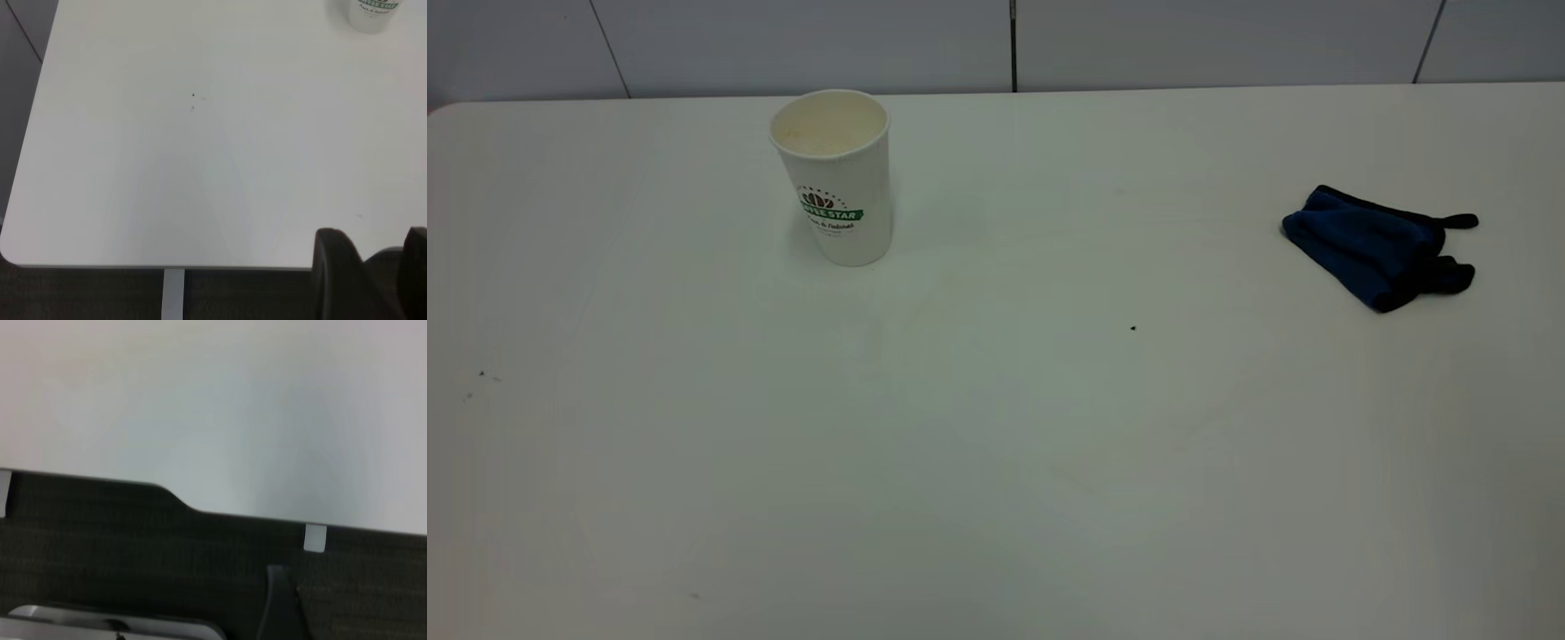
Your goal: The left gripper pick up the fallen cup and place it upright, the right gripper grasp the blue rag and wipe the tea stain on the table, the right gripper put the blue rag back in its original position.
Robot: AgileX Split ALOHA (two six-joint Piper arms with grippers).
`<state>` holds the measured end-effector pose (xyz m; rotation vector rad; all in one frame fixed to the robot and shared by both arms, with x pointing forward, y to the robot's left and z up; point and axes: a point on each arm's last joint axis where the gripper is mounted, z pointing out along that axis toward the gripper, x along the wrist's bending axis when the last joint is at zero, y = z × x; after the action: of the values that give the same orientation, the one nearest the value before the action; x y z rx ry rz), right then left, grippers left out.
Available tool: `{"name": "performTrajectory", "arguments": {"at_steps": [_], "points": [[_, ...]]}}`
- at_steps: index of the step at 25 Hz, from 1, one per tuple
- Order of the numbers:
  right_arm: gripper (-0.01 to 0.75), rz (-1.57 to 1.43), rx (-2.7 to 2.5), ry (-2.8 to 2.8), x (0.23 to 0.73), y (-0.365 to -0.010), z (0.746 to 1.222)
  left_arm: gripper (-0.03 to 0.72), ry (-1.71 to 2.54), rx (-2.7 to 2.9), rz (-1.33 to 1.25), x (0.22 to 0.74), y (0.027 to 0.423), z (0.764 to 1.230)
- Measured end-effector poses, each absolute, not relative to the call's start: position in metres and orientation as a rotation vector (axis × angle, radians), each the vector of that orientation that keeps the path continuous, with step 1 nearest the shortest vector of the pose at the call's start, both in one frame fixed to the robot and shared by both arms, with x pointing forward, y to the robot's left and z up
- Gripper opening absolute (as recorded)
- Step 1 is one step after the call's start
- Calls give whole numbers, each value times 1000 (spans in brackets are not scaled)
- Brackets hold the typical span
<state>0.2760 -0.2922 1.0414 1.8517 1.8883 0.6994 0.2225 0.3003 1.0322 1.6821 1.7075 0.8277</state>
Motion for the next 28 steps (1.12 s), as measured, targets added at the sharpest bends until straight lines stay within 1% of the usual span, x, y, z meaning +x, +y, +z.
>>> {"name": "performTrajectory", "arguments": {"at_steps": [8, 20, 28], "points": [[580, 837, 1714, 1763, 255, -293, 1042, 253, 1707, 1682, 828, 223, 300, 1032], [579, 835, 1704, 1761, 254, -293, 1042, 253, 1707, 1682, 828, 223, 300, 1032], [554, 807, 1689, 1760, 254, -295, 1042, 253, 1707, 1682, 828, 223, 300, 1032]]}}
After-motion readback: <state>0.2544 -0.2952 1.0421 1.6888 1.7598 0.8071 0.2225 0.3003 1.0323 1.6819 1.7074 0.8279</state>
